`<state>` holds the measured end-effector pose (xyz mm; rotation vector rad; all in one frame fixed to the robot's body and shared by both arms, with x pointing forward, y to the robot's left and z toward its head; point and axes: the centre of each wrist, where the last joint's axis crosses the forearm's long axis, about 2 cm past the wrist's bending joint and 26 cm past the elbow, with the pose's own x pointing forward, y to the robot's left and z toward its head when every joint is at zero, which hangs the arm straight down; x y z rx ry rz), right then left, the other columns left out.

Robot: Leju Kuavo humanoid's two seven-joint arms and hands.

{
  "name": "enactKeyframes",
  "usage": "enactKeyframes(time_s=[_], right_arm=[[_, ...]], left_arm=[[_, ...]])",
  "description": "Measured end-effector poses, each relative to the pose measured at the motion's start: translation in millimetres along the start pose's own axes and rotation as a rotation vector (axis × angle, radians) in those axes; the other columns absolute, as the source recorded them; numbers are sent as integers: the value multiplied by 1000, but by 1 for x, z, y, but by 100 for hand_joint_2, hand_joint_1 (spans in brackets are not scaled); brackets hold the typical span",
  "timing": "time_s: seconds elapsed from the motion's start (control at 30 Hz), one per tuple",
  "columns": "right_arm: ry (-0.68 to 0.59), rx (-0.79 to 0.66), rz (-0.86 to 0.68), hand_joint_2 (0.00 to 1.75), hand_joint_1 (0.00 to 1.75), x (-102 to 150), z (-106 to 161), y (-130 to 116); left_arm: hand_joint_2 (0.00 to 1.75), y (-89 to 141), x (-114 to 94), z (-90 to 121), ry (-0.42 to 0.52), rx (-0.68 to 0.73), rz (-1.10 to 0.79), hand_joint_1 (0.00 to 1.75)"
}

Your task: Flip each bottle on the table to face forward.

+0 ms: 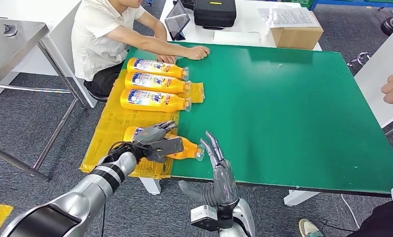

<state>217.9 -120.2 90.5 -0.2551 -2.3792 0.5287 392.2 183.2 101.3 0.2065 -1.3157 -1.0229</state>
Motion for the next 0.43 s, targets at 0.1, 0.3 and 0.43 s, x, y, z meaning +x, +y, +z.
enactKeyframes(time_s=[0.1, 0.3, 0.43], right_arm=[[-3, 1, -3, 175, 0, 0, -1, 0], [-7, 0, -6, 175, 0, -3, -5, 0], [-7, 2, -7, 175, 0, -4, -6, 0]], left_arm=[[175, 4, -1, -1, 19, -12, 20, 0], [175, 11, -1, -3, 50, -40, 47, 0], [175, 12, -1, -3, 53, -47, 50, 0]])
